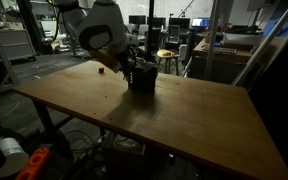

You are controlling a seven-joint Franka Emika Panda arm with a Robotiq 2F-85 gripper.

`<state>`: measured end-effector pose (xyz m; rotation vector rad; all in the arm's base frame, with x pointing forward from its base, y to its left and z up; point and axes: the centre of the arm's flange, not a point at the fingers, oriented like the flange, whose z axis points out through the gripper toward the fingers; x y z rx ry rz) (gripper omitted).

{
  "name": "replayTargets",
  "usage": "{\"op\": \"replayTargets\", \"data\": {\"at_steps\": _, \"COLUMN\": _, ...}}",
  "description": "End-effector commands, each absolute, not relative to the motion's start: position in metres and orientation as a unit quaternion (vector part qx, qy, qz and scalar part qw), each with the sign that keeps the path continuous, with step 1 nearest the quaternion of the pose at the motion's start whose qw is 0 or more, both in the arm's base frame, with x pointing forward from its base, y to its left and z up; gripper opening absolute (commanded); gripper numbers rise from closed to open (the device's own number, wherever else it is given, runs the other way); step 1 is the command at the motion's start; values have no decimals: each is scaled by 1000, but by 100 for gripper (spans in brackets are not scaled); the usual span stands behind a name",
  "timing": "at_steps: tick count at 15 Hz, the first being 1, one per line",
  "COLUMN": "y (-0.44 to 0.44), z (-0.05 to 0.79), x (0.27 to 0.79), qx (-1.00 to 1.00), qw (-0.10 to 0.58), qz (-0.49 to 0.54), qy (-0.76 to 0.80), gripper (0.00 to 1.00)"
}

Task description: Pick up the cloth and put it in the box

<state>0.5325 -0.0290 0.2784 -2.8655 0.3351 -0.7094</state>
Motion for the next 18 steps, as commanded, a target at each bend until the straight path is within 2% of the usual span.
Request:
{"op": "replayTargets", "data": {"at_steps": 1, "y": -28, "z": 308, "x": 543, "qx": -955, "qw": 85, "qz": -260, "qy": 112, "gripper": 5}}
{"op": "replayTargets", "data": {"at_steps": 8, "y": -38, "z": 354, "x": 549, "qx": -948, "qw": 68, "qz": -292, "qy": 112, "gripper": 5}}
{"op": "replayTargets", "data": {"at_steps": 18, "y": -49, "z": 366, "x": 547, "qx": -945, "qw": 52, "qz": -303, "qy": 109, "gripper": 5}}
